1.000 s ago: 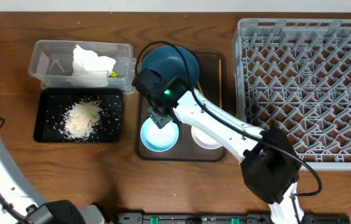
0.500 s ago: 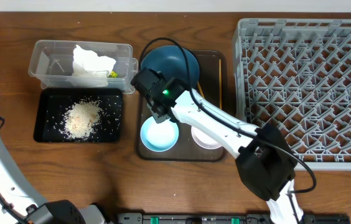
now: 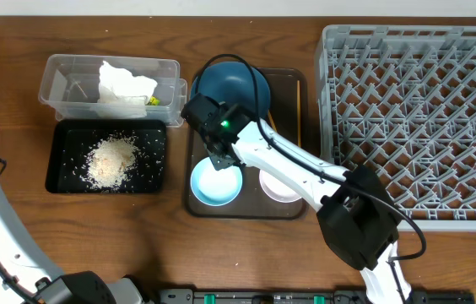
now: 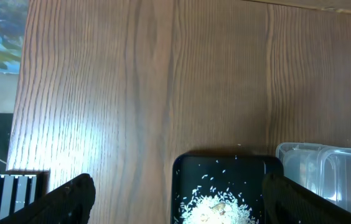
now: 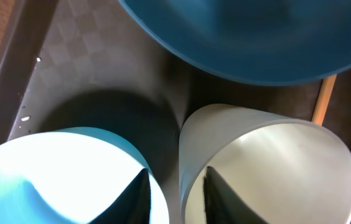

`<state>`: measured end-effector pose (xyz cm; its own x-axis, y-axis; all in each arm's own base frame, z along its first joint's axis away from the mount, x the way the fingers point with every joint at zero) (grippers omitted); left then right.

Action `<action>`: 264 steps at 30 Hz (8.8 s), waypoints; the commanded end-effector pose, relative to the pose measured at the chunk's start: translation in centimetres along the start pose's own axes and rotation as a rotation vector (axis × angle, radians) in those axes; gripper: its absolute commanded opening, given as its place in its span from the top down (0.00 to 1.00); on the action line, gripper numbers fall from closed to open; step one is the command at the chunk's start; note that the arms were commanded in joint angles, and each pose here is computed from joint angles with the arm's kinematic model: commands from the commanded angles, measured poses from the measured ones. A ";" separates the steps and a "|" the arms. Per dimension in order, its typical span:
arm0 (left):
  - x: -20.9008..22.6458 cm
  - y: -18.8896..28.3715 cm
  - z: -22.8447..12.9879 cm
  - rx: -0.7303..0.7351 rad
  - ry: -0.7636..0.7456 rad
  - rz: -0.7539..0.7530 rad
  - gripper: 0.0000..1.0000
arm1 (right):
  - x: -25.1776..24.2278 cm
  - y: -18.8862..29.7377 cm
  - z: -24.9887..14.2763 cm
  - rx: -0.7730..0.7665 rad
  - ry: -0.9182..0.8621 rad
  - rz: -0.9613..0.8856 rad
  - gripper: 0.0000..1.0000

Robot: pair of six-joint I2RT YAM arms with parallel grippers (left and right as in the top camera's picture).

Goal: Sort waste into correct bins and load items into the dishwasher rack
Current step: 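Reach the right gripper to the brown tray and grasp the white cup, then lift the white cup with the right gripper and carry it to the rack, then lower the white cup upside down into the rack's right side and release, then move the right gripper back to the tray and grasp the white bowl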

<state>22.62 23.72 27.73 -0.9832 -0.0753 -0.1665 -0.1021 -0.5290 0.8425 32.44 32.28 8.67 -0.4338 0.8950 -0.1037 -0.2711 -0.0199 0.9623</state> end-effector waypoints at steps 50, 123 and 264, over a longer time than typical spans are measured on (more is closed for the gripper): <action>0.1 -0.2 0.2 -0.005 0.010 0.012 0.11 | -43.7 12.8 -1.6 -0.248 -0.862 0.267 0.99; 0.1 -0.2 0.2 -0.005 0.010 0.012 0.11 | -53.2 13.5 -21.5 -0.631 -1.442 0.316 0.57; 0.1 -0.2 0.2 -0.005 0.010 0.012 0.11 | -2.6 4.1 -7.1 0.163 0.014 0.264 0.33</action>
<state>22.61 23.71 27.73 -0.9832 -0.0753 -0.1661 -0.1019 -0.5288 0.8426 26.69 25.96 11.90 -0.4778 0.8582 0.1877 -0.0170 -0.2227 0.9747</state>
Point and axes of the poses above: each gripper's point midway between its finger pads, its own y axis back along the fingers, its own x axis along the line the jaws close on, z = x × y, the point moved 2 cm from there along y, back along the fingers, and after that the axes turned 2 degrees about y, right-handed, at the moved point
